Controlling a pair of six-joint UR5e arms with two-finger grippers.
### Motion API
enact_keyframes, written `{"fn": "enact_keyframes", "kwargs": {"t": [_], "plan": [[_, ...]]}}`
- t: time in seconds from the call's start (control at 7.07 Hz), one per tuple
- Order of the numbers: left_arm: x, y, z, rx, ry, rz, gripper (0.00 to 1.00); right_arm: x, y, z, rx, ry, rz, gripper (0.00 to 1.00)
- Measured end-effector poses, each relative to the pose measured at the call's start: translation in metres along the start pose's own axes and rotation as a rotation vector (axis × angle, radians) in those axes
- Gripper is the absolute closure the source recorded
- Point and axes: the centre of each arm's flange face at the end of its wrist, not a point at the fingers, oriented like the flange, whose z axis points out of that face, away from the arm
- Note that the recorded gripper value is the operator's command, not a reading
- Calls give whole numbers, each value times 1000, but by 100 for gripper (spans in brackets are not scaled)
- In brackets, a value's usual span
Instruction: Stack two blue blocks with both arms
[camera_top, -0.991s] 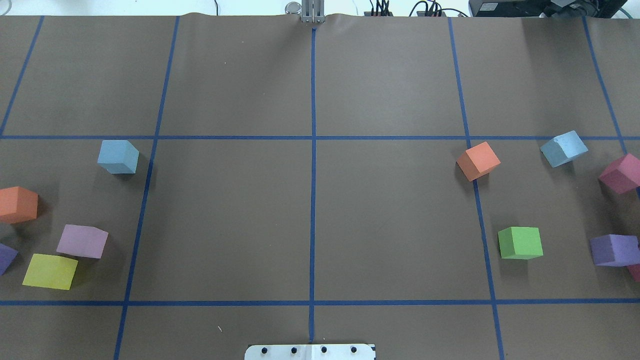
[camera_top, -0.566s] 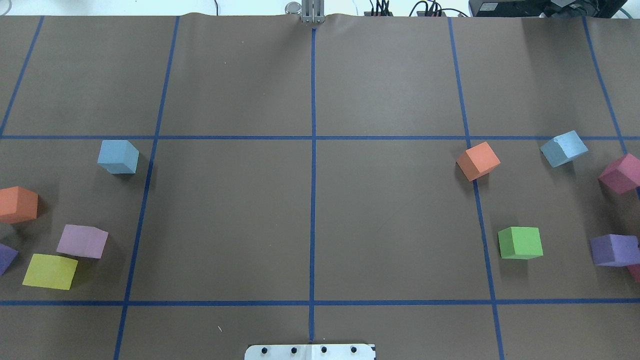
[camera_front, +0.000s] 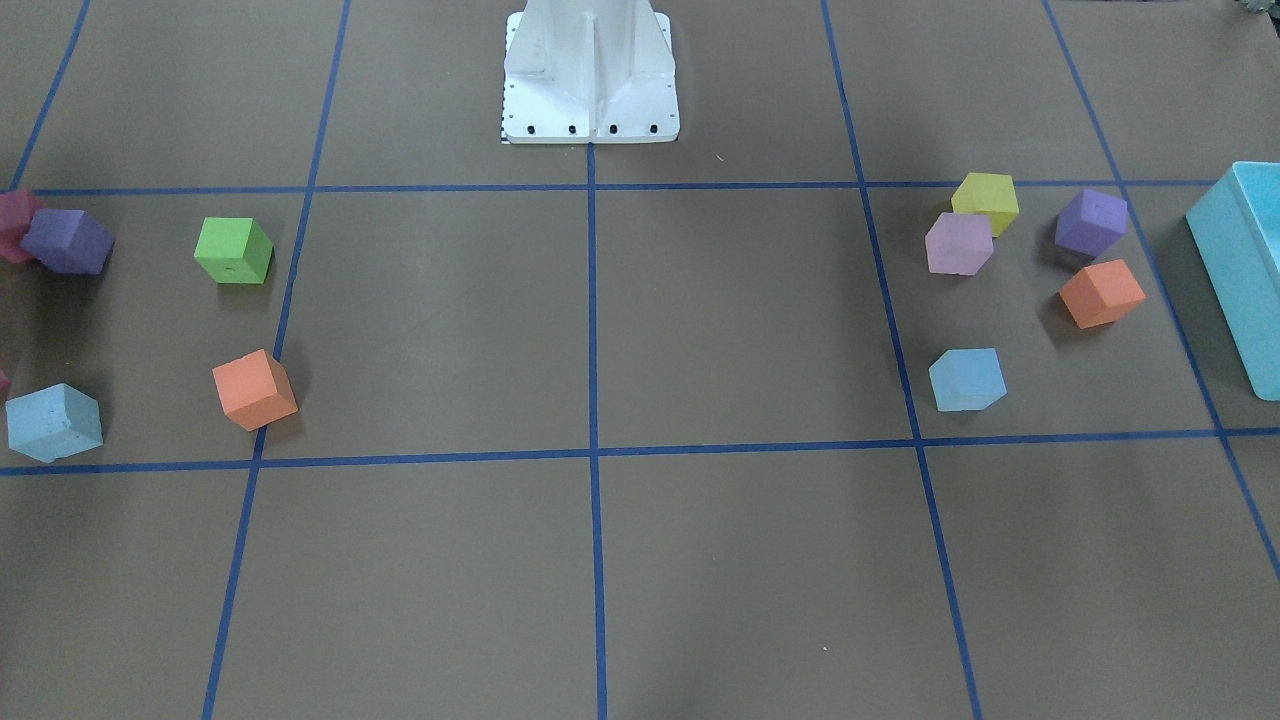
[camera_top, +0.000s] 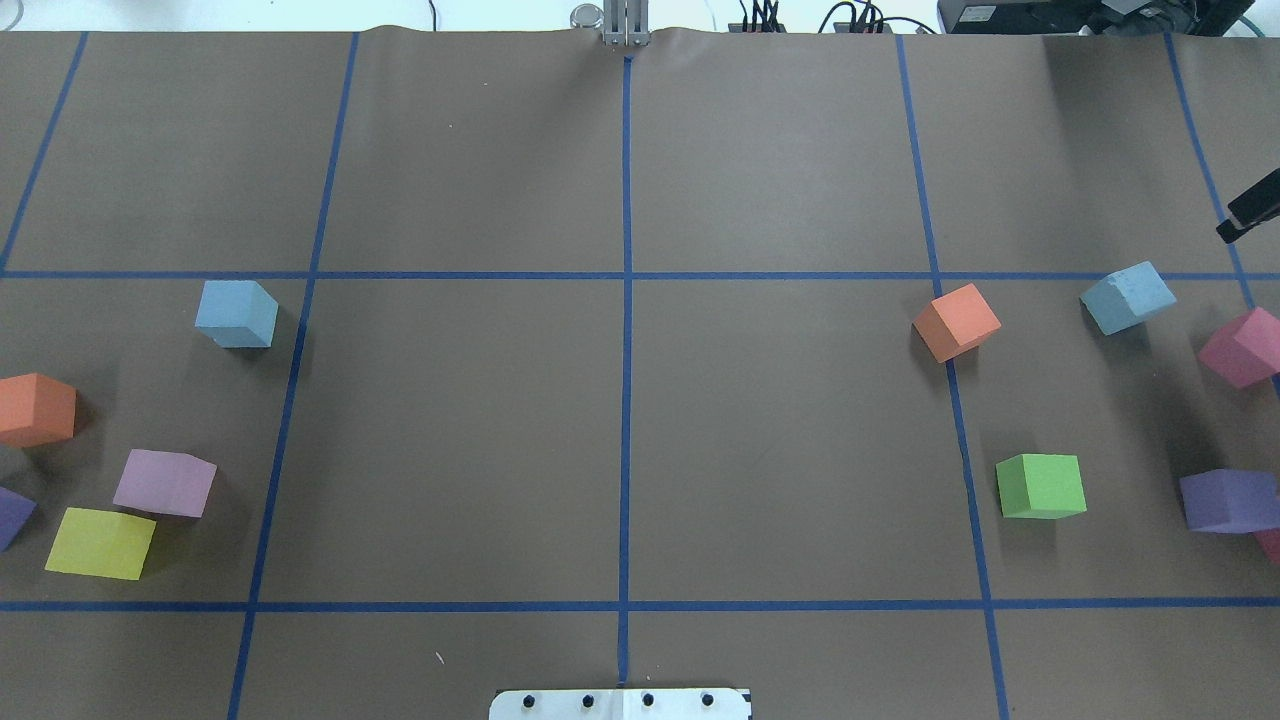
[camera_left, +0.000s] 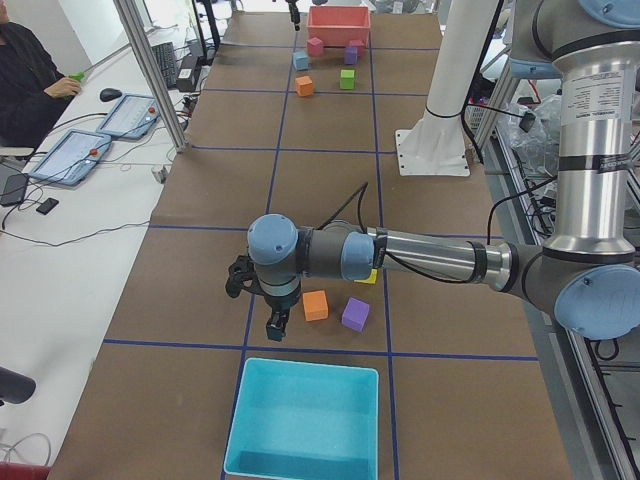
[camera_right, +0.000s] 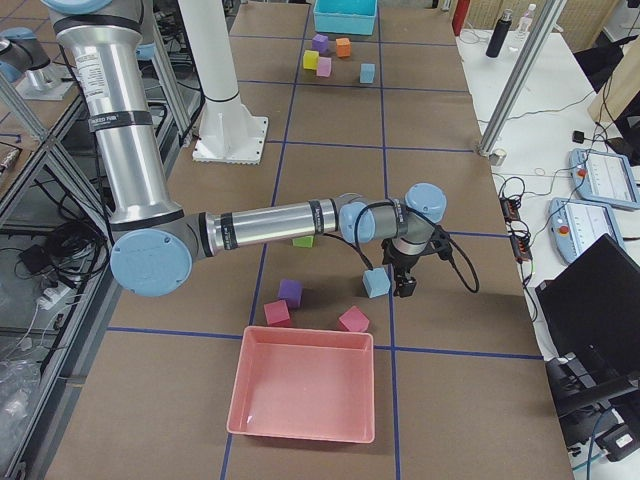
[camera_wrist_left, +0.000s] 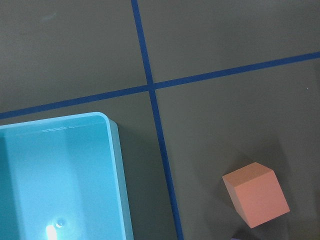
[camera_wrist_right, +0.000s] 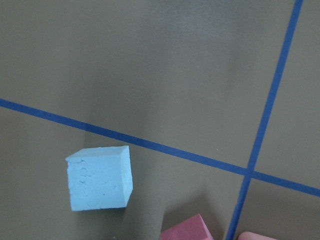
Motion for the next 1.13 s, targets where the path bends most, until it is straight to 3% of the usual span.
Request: {"fn": "enact_keyframes", "kwargs": {"t": [0.28, 0.57, 1.13], "plan": [[-1, 1, 1, -2, 0, -2, 2, -33, -14, 41, 27, -18, 3, 0], [-1, 3, 2, -4, 1, -4, 2, -19, -10, 89, 48, -28, -11, 0], [-2, 3, 2, -4, 1, -3, 2, -33, -12, 97, 73, -47, 6, 0]]}}
